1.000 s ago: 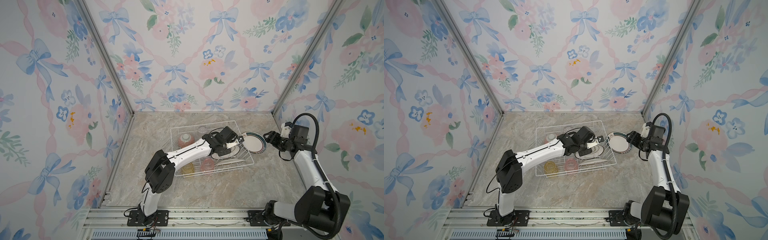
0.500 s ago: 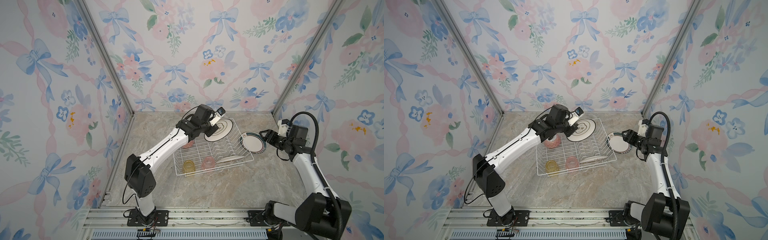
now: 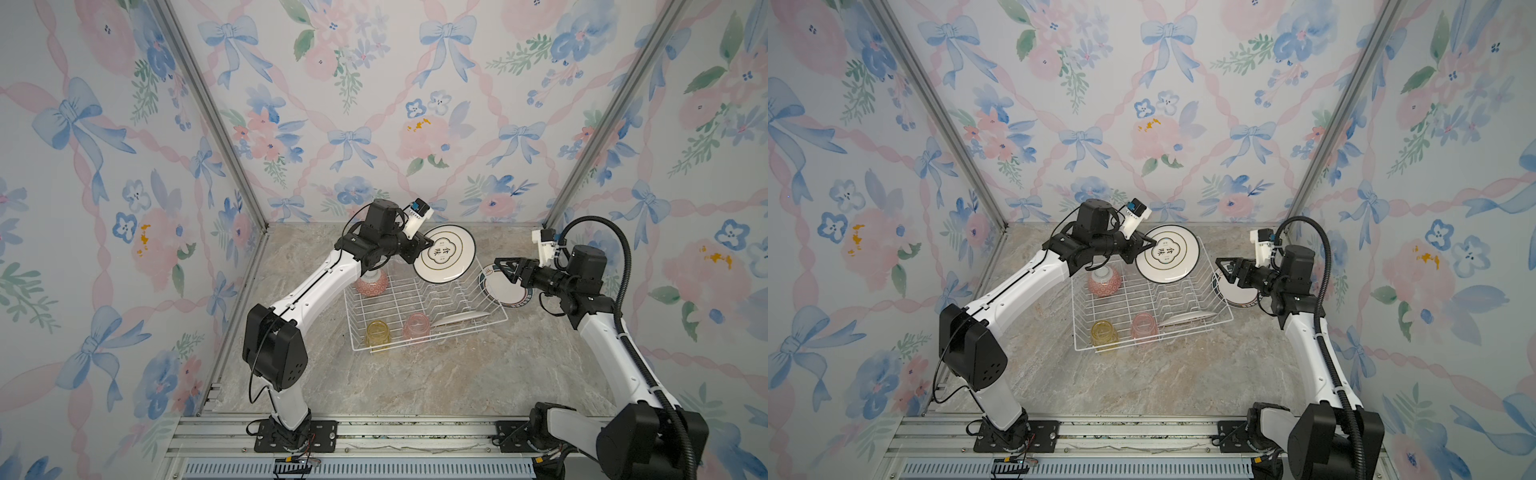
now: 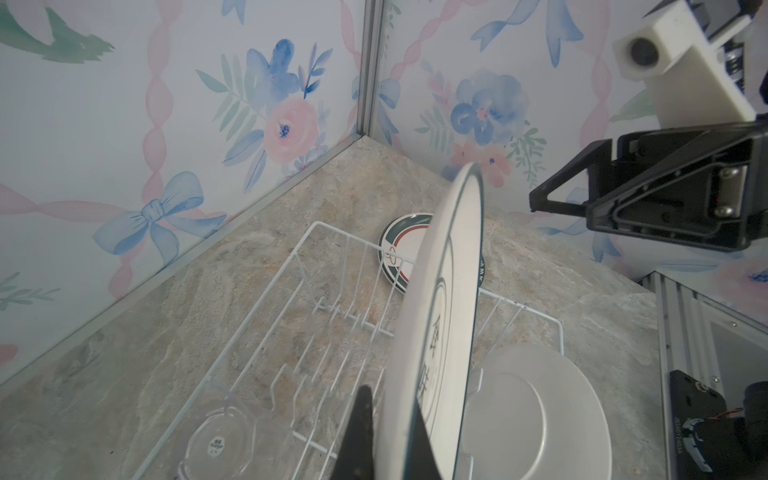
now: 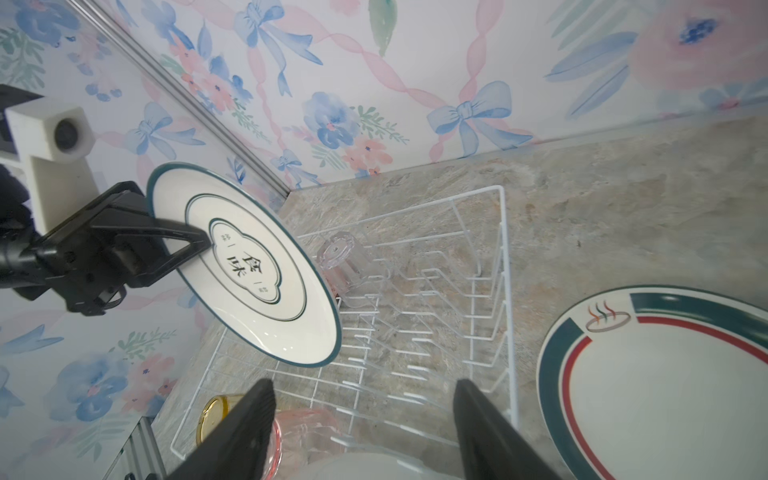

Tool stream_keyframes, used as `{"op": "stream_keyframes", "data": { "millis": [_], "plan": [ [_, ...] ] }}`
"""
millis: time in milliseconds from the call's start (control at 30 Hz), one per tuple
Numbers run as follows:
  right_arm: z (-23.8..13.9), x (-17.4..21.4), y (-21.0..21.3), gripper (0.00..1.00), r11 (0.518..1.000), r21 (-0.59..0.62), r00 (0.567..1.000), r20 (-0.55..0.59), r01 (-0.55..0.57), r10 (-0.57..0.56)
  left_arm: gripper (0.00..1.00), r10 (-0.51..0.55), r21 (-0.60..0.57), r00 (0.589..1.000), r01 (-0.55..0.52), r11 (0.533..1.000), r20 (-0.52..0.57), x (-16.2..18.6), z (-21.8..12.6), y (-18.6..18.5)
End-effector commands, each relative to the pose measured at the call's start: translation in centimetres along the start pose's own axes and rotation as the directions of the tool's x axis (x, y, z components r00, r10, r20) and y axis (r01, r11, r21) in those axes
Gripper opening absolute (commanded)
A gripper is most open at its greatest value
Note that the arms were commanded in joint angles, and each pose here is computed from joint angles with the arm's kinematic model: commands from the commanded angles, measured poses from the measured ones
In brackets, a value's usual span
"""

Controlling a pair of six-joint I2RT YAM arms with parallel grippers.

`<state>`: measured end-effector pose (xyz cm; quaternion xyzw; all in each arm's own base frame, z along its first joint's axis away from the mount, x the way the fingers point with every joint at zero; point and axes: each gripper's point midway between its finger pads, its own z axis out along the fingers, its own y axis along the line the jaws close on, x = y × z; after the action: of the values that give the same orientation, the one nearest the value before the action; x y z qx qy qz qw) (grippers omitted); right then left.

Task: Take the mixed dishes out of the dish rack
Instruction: 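Lift the plate above the rack toward the right gripper while the right gripper nears, then grasp the plate rim with the right gripper and open the left gripper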

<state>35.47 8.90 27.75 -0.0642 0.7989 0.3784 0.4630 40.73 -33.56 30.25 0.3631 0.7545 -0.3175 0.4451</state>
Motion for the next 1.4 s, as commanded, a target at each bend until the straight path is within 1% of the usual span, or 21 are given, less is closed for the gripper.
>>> {"op": "stream_keyframes", "data": {
  "millis": [0,100,333,600,767,867,1200,1267,1300,1367],
  "plan": [
    [0.9,0.6,2.8,0.7,0.989,-0.136,0.997,-0.028,0.061,-0.065,0.0,-0.041,0.151,0.989,0.019,0.988,0.143,-3.5,-1.9,-2.1],
    [1.5,1.0,3.9,0.7,0.98,-0.182,0.995,-0.046,0.077,-0.087,0.0,-0.081,0.217,0.982,0.042,0.975,0.173,-3.8,-2.0,-2.2],
    [2.5,1.3,4.4,0.7,0.976,-0.204,0.994,-0.064,0.079,-0.093,0.0,-0.166,0.368,0.964,0.08,0.926,0.208,-4.3,-1.3,-3.1],
    [3.3,1.0,6.1,0.7,0.96,-0.266,0.993,-0.051,0.092,-0.109,0.0,-0.202,0.413,0.964,0.115,0.904,0.174,-3.3,0.6,-3.2],
    [3.7,0.1,6.8,0.66,0.951,-0.293,0.995,-0.016,0.094,-0.103,0.0,-0.212,0.437,0.965,0.127,0.891,0.152,-2.8,1.7,-3.7],
    [3.8,-0.4,6.9,0.55,0.949,-0.301,0.995,-0.001,0.092,-0.097,0.0,-0.211,0.448,0.966,0.125,0.885,0.148,-2.8,2.1,-4.0],
    [4.4,-0.6,6.5,0.06,0.958,-0.278,0.997,0.002,0.071,-0.073,0.0,-0.208,0.474,0.969,0.121,0.872,0.135,-2.6,2.9,-4.8],
    [4.4,-0.6,6.5,0.0,0.959,-0.274,0.997,0.003,0.07,-0.072,0.0,-0.207,0.476,0.969,0.12,0.871,0.134,-2.5,2.8,-4.9],
    [4.4,-0.6,6.4,0.0,0.96,-0.27,0.998,0.003,0.068,-0.07,0.0,-0.207,0.478,0.969,0.12,0.87,0.133,-2.5,2.8,-5.0],
    [4.4,-0.7,6.3,0.0,0.963,-0.261,0.998,0.005,0.066,-0.067,0.2,-0.208,0.478,0.969,0.122,0.87,0.131,-2.4,2.8,-5.0]
  ]
}}
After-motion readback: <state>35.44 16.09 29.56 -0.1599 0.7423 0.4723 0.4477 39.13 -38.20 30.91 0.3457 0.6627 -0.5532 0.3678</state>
